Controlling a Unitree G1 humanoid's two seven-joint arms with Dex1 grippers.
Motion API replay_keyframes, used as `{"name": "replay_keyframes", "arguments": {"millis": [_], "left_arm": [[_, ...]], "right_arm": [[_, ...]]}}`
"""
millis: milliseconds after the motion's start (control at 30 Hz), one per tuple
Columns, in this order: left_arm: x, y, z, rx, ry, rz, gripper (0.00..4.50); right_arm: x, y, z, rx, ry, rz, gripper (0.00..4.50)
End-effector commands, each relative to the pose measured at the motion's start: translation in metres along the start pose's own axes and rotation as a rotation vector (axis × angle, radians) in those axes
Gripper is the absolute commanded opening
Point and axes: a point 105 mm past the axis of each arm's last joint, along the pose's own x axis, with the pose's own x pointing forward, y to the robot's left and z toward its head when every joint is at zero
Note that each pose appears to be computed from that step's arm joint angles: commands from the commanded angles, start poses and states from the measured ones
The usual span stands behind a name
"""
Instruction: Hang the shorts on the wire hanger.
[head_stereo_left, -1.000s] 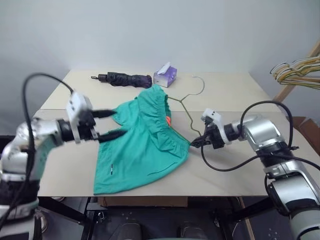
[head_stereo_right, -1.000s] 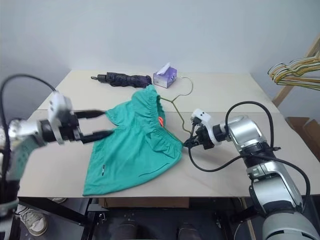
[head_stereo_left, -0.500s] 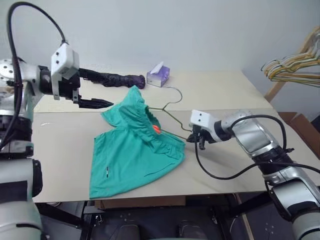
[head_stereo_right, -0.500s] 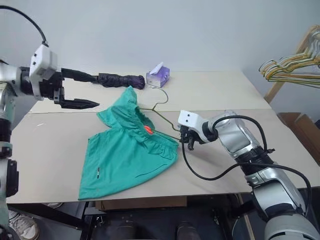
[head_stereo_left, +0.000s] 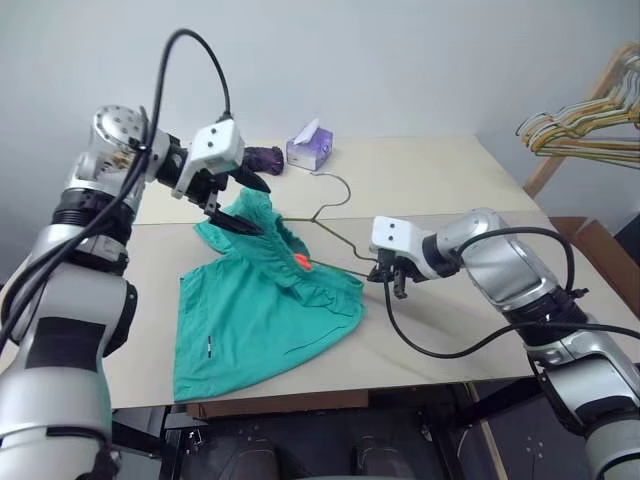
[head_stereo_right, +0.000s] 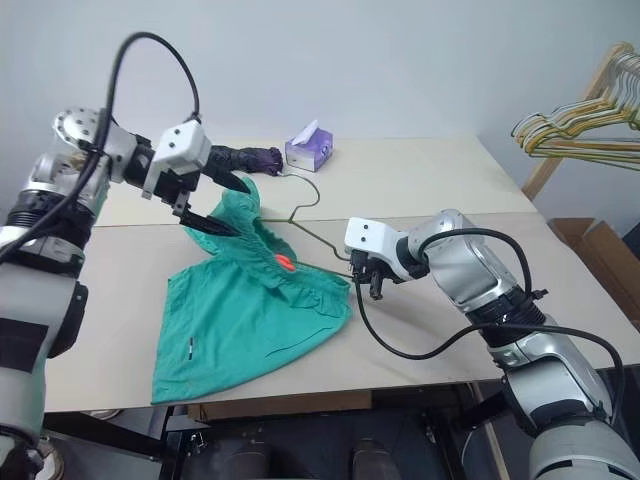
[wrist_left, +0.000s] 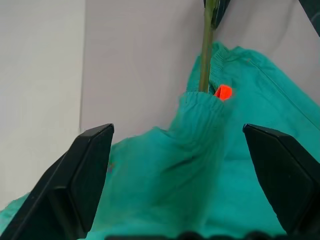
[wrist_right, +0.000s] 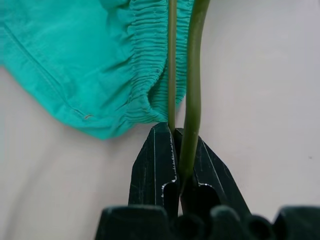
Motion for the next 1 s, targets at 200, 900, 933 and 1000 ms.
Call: {"name": "replay_keyframes", "arguments": {"millis": [200,900,933,1000], "left_arm": [[0.001,0.004,-0.003,0.002,0.089,-0.02,3.13],[-0.006,0.006,-0.015,0.034,0.13,0.019,0.03],[-0.007,0.007,-0.014,0.035,0.126,0.031,0.01],[-0.012,0.008,-0.015,0.039,0.13,0.044,0.0]], "right_arm": [[-0.014,-0.005,0.02,-0.055,-0.027,-0.043,0.0],[-0.015,-0.014,0.027,-0.125,-0.1,-0.16,0.0],[-0.017,-0.016,0.028,-0.115,-0.11,-0.173,0.3],[-0.022,-0.02,0.028,-0.108,-0.123,-0.198,0.76]]}}
